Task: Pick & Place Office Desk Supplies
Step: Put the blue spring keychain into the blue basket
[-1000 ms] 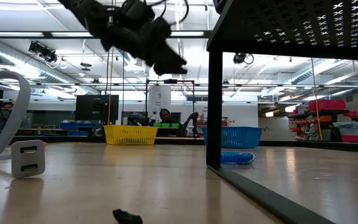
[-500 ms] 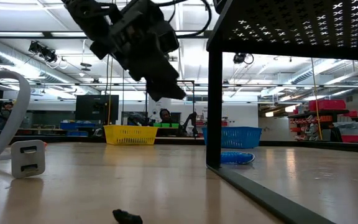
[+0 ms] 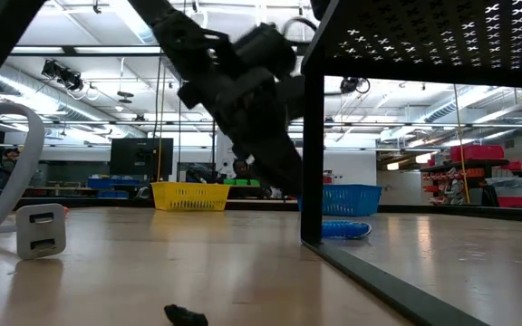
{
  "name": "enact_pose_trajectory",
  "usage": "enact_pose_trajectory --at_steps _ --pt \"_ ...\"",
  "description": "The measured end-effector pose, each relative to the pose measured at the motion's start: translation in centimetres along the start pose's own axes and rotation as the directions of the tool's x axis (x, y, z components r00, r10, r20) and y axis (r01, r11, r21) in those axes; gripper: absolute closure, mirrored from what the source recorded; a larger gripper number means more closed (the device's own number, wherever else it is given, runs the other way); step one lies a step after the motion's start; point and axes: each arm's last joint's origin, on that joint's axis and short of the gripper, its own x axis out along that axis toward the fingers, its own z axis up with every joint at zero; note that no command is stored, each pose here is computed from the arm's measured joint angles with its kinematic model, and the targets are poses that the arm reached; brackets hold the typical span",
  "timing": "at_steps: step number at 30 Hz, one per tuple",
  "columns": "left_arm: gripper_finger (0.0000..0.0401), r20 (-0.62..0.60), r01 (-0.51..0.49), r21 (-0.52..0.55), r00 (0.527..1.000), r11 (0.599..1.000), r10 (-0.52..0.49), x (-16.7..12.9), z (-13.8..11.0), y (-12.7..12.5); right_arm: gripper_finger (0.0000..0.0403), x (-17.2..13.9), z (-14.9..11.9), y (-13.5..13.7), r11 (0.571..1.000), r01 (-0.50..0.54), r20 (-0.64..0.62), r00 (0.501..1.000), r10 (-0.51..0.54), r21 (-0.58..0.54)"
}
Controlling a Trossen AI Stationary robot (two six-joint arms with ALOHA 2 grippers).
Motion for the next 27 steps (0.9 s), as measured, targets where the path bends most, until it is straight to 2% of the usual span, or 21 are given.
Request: enact_pose_trajectory --at_steps 4,6,27 --pt "0.0154 -0.104 0.006 0.013 0.995 1.0 -0.004 2.2 -0.1 0.0 0.0275 -0.1 0.0 0.4 1.0 0.008 -0.019 1.0 -0.008 -0.018" --pt "0.0154 -0.118 0.006 0.032 0.993 0.999 -0.003 2.8 0.2 0.0 0.0275 -0.1 -0.1 0.5 1.0 0.011 -0.024 1.0 -0.012 -0.024" --pt "0.0153 -0.064 -0.103 0.16 0.991 0.982 0.115 3.5 1.4 -0.7 0.0275 -0.1 0.0 0.3 0.998 0.041 -0.026 0.999 -0.042 -0.041"
